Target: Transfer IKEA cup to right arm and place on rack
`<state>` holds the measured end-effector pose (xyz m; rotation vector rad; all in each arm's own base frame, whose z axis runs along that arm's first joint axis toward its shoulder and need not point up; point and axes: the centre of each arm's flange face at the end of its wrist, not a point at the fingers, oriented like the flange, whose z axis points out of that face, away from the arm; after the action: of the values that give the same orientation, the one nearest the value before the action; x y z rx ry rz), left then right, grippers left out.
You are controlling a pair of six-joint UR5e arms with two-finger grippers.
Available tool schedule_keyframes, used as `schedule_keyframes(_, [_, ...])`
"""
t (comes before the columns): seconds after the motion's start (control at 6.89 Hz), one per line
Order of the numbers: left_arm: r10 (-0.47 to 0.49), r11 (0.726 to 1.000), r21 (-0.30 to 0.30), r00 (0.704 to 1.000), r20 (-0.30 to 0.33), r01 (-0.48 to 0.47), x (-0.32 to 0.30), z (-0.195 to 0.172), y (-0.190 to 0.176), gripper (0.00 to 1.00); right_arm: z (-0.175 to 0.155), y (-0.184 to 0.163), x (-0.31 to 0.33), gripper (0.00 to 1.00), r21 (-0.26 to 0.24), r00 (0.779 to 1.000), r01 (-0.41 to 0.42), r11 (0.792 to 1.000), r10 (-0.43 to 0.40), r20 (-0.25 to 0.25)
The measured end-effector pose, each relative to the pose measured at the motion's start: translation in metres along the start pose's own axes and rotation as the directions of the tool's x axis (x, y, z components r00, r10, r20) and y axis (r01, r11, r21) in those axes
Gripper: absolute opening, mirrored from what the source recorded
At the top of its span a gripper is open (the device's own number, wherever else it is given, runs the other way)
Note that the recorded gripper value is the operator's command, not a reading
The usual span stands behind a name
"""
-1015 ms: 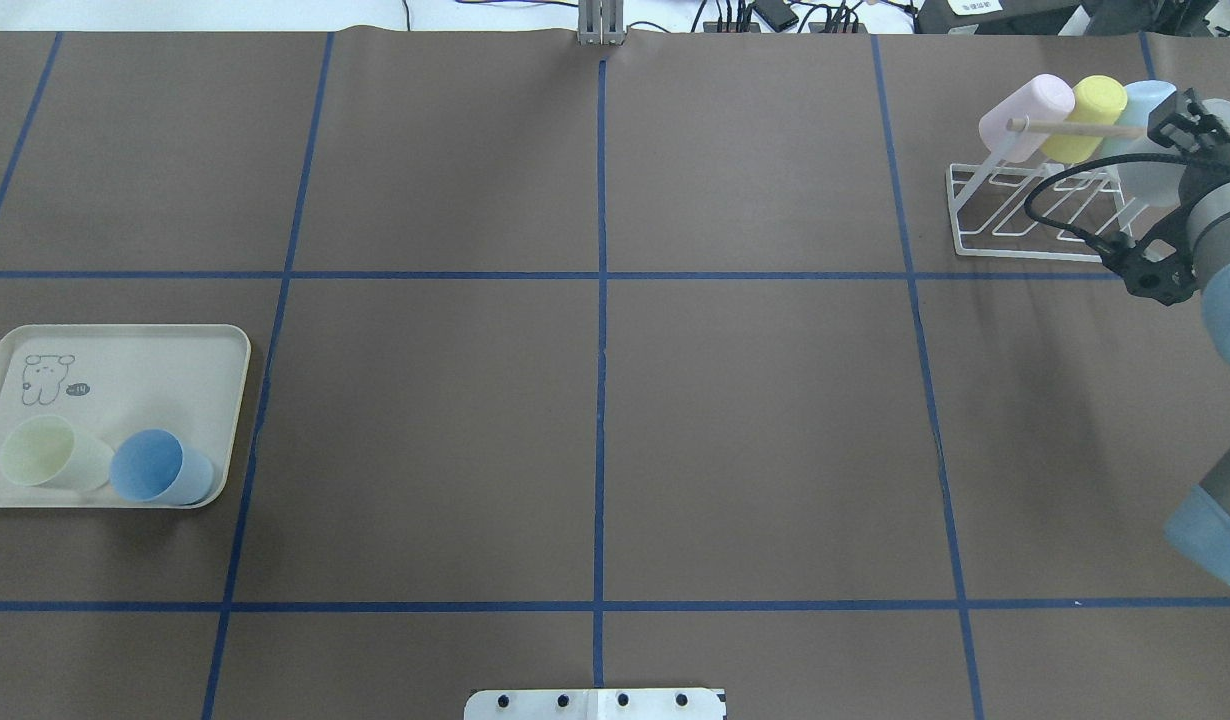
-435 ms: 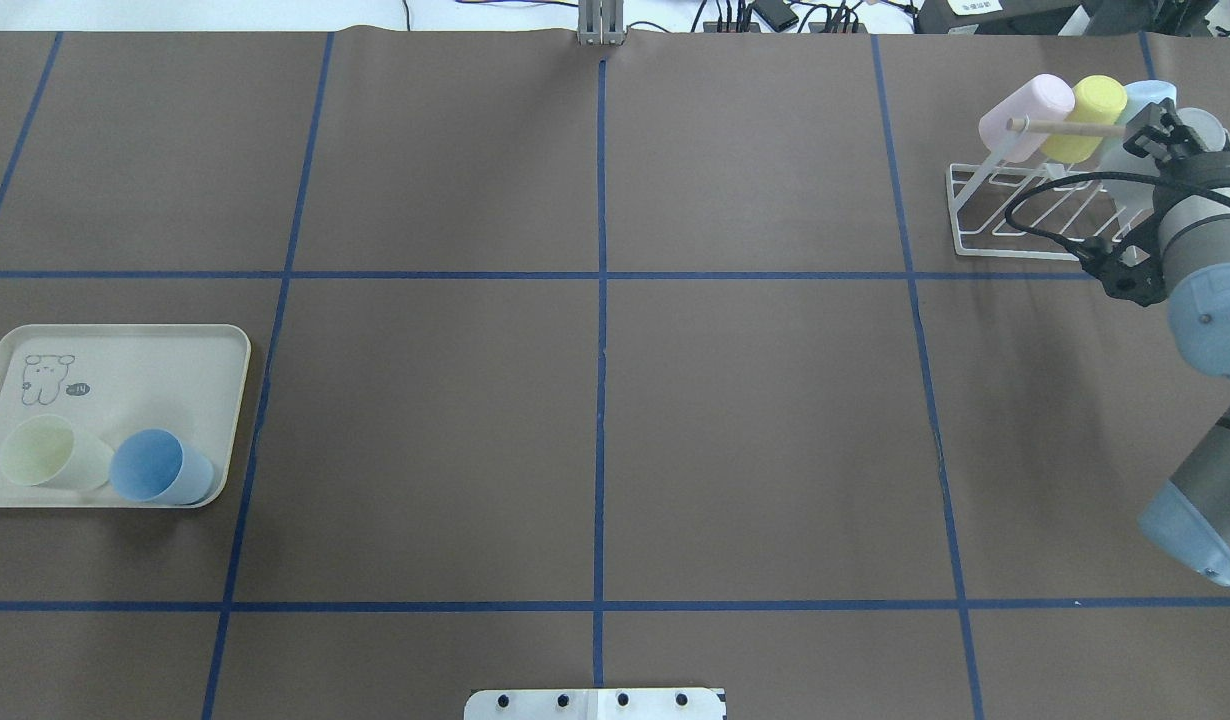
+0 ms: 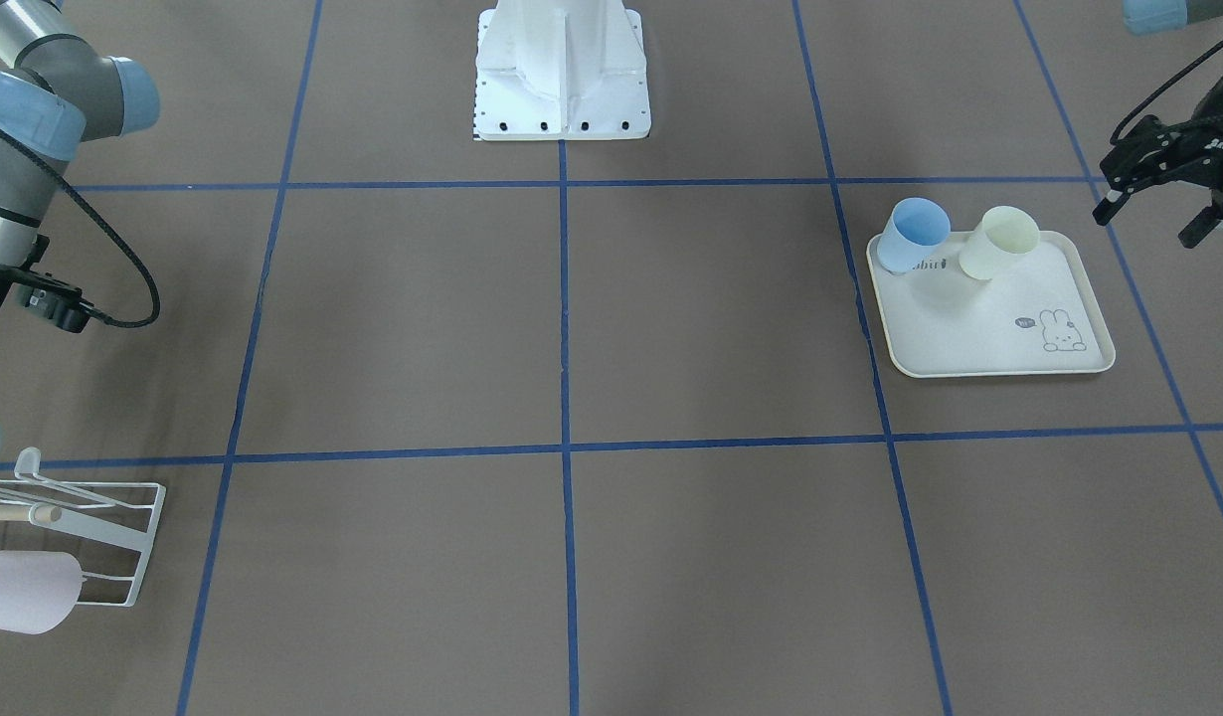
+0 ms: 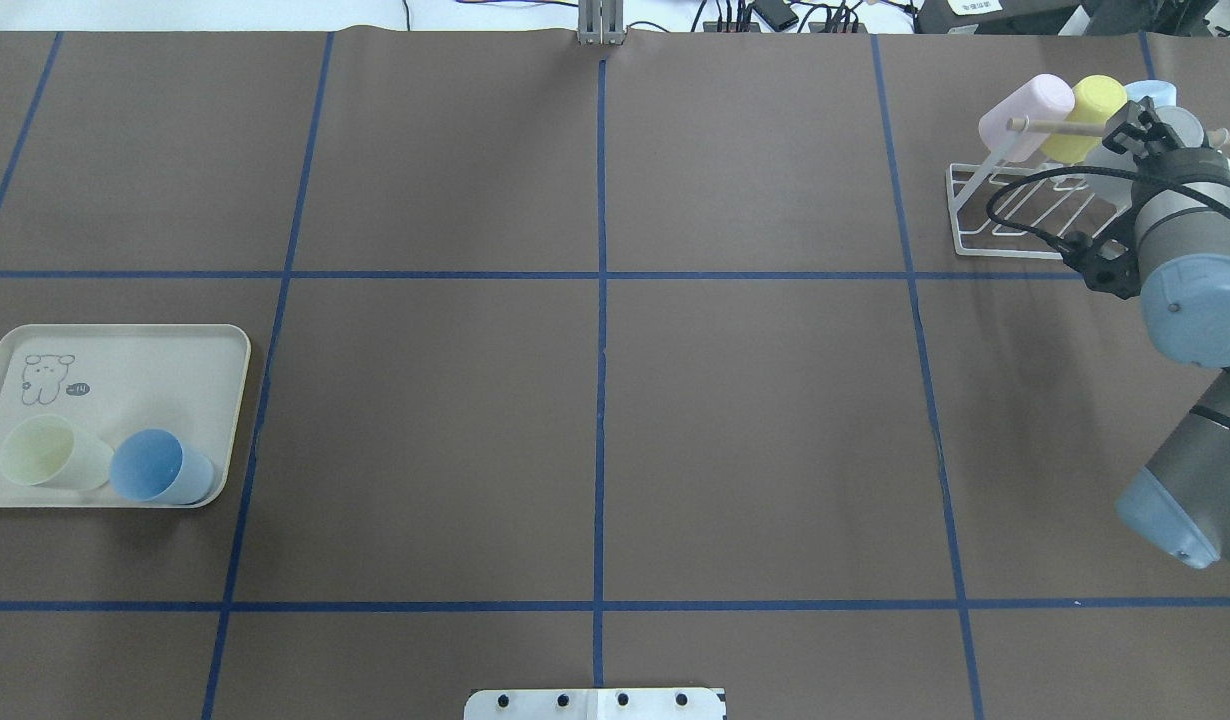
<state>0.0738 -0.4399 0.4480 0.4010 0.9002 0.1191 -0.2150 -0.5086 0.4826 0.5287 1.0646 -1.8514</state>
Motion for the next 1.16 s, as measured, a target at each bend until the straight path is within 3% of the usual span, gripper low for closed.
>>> schedule_keyframes(1.02, [-0.004, 1.000, -0.003, 1.000, 0.001, 0.004, -0.002, 0.003, 0.001, 1.00, 0.007, -0.015, -0.005, 0.00, 0.007, 1.000, 0.018, 1.000, -0.018, 0.013])
schedule_keyframes(1.16, [-0.004, 1.000, -0.004, 1.000, 0.001, 0.004, -0.002, 0.003, 0.001, 1.00, 0.008, -0.017, -0.006, 0.12, 0.008, 1.000, 0.022, 1.000, -0.022, 0.015])
